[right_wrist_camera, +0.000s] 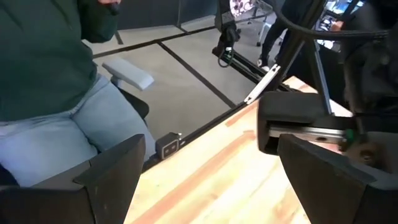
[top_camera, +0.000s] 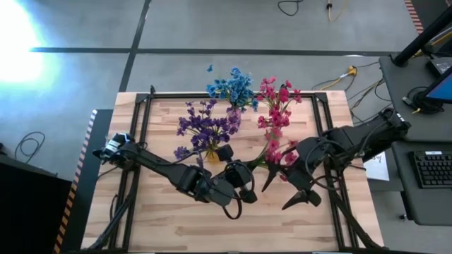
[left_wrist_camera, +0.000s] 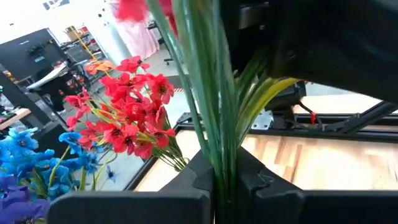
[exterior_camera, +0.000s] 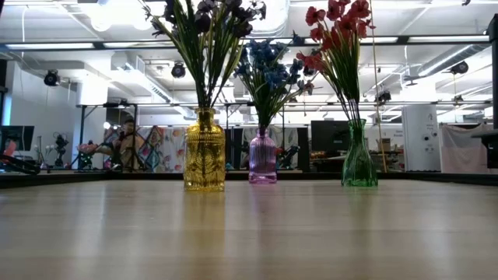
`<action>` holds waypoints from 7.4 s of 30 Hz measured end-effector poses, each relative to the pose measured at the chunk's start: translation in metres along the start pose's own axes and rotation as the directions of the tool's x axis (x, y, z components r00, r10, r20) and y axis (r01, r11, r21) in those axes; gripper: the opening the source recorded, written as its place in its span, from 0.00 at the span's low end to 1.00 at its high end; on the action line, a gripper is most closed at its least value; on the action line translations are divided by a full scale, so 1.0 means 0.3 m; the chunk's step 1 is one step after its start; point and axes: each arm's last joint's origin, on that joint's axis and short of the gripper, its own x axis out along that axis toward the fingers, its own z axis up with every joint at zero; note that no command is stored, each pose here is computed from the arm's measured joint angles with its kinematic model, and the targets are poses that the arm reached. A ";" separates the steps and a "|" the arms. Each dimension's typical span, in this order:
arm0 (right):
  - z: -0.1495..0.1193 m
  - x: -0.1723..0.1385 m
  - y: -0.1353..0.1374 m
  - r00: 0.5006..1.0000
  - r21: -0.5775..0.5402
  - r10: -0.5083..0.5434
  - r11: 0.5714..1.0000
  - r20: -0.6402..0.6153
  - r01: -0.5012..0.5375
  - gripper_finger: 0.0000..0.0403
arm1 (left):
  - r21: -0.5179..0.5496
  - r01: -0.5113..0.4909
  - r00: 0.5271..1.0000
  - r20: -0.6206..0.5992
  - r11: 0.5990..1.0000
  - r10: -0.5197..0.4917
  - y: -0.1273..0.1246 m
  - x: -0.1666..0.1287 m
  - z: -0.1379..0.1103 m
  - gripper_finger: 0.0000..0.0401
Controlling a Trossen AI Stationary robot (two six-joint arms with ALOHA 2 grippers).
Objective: Sort flowers into vase by color
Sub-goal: Put the pink flowers into the green vase
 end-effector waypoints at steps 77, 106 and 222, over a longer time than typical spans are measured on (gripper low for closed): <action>-0.205 -0.172 0.145 0.906 0.293 -0.406 0.857 -0.119 0.423 0.89 | 0.157 0.420 0.869 0.215 0.894 -0.446 -0.219 -0.177 -0.246 0.00; -0.401 0.186 0.087 0.796 0.201 -0.431 0.902 0.424 0.381 0.89 | 0.080 0.261 0.900 0.341 0.962 -0.272 -0.167 -0.133 -0.281 0.00; -0.326 -0.553 0.231 0.005 0.580 -1.000 0.007 0.005 0.814 0.04 | 0.124 0.252 0.960 0.098 0.960 -0.264 -0.076 -0.200 -0.273 0.43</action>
